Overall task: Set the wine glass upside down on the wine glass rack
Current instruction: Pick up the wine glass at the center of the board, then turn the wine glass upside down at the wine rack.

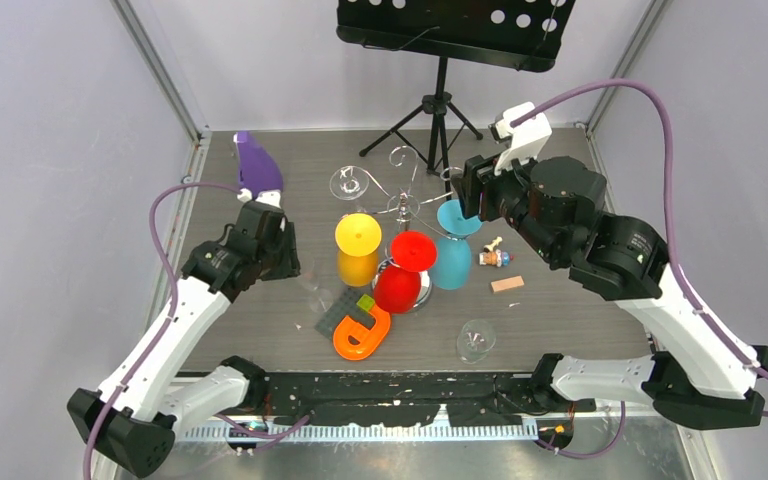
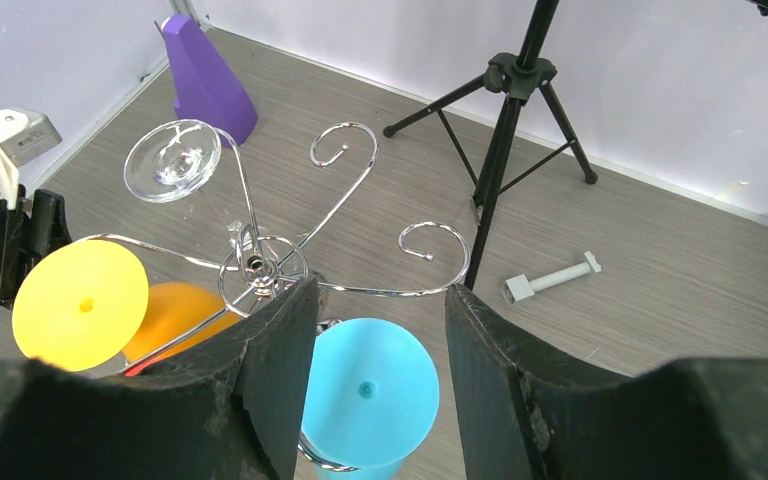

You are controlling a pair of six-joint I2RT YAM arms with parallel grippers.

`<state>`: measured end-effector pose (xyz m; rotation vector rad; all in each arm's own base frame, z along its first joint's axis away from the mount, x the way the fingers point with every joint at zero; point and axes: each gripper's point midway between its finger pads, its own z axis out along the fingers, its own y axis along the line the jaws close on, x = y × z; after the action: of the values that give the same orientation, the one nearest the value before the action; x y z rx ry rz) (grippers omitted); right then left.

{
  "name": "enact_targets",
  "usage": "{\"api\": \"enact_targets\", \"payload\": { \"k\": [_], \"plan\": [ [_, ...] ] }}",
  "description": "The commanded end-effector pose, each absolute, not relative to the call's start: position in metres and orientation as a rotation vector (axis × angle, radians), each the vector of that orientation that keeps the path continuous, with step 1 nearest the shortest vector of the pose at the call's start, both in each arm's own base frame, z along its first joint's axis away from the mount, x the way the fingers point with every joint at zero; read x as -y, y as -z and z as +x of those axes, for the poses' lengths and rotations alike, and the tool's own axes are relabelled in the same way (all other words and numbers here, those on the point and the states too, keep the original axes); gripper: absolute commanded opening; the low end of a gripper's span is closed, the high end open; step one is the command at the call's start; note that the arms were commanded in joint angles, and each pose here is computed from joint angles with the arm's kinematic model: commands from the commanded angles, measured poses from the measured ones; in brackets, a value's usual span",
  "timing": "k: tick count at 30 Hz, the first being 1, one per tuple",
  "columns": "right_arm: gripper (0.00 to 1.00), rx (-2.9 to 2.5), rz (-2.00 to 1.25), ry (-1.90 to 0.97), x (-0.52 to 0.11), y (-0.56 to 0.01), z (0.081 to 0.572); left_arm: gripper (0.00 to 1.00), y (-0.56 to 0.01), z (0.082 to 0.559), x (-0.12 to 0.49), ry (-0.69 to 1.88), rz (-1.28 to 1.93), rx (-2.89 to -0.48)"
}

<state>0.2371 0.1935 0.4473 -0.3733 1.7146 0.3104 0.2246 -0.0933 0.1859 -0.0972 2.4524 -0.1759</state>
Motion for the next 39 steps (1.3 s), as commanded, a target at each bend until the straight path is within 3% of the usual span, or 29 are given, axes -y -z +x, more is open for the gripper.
{"api": "enact_targets", "payload": {
  "k": [1,6,14,22,27,32,39],
  "plan": [
    [0.56,-1.657,-0.332,-0.319,-0.185,-0.465,0.236,0.37,-0.2,0.232,0.093,0.158,-0.07,-2.416],
    [0.56,-1.651,-0.322,-0.311,-0.179,-0.466,0.233,0.19,-0.198,0.23,0.093,0.172,-0.064,-2.406],
    [0.57,-1.649,-0.31,-0.306,-0.173,-0.465,0.231,0.0,-0.216,0.218,0.075,0.143,-0.147,-2.329],
    [0.57,-1.636,-0.29,-0.31,-0.168,-0.471,0.23,0.0,-0.287,0.193,0.042,0.23,-0.38,-2.015],
    [0.6,-1.64,-0.319,-0.383,-0.178,-0.476,0.223,0.0,-0.335,0.165,0.019,0.465,-0.558,-1.628],
    [0.69,-1.616,-0.416,-0.598,-0.21,-0.496,0.204,0.0,-0.392,0.133,0.02,0.757,-0.503,-1.223],
    [0.73,-1.592,-0.578,-0.882,-0.264,-0.52,0.178,0.0,-0.439,0.096,0.021,0.873,-0.391,-1.061]
  ]
}}
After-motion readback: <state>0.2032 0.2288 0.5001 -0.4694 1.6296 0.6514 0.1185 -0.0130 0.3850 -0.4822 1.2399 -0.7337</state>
